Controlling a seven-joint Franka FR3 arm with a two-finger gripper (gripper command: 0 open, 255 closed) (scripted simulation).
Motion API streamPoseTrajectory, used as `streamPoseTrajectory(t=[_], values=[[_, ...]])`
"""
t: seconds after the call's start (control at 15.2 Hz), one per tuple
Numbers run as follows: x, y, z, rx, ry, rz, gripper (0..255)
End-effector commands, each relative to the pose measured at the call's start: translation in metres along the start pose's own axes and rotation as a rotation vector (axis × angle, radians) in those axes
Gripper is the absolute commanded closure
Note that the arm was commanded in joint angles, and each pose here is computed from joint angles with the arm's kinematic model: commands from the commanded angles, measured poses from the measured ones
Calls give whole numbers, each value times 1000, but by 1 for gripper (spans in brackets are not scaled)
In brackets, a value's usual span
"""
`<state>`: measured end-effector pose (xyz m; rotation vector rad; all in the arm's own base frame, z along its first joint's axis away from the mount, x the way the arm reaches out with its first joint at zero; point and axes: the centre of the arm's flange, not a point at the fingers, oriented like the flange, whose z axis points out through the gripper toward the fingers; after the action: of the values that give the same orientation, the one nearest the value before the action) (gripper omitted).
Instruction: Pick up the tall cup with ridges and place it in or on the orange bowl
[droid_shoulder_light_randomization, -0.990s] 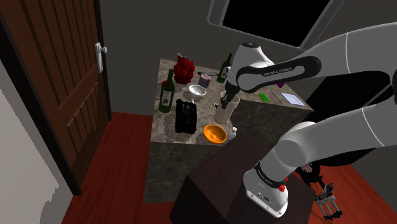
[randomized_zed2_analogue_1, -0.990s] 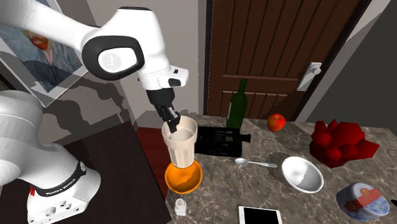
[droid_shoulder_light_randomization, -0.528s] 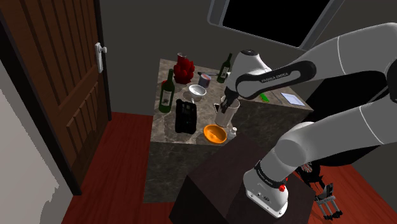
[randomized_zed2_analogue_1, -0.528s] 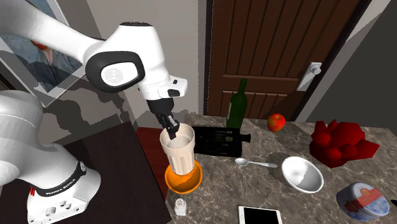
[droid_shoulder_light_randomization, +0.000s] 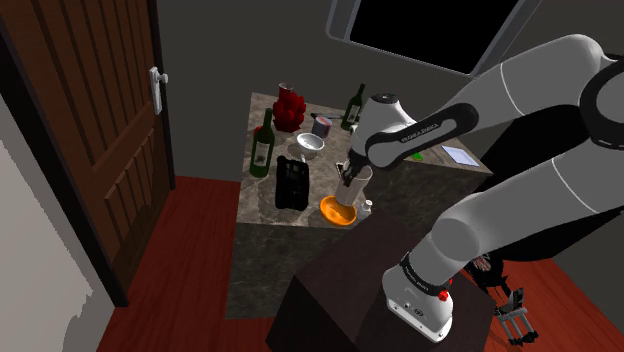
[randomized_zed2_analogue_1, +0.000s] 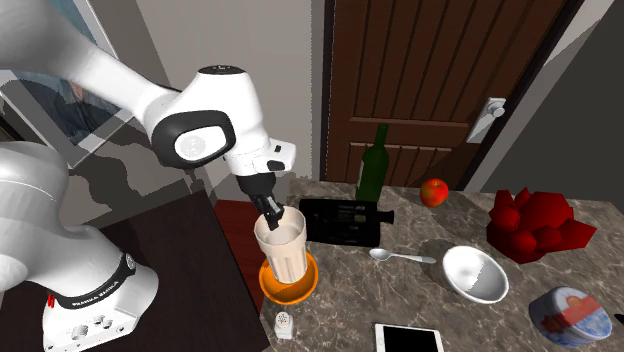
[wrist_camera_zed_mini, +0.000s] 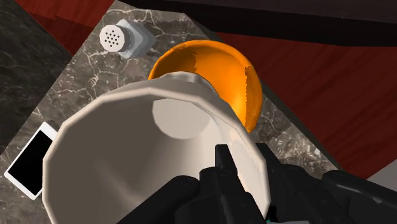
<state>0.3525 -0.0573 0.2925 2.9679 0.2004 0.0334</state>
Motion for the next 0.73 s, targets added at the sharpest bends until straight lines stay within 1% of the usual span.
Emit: streamPoseTrajectory(t=[0.0, 0.46, 0.66], values=[[0, -2, 10, 0, 2, 0, 255], [0, -8, 48, 0, 2, 0, 255], [0, -8, 48, 0, 2, 0, 255]])
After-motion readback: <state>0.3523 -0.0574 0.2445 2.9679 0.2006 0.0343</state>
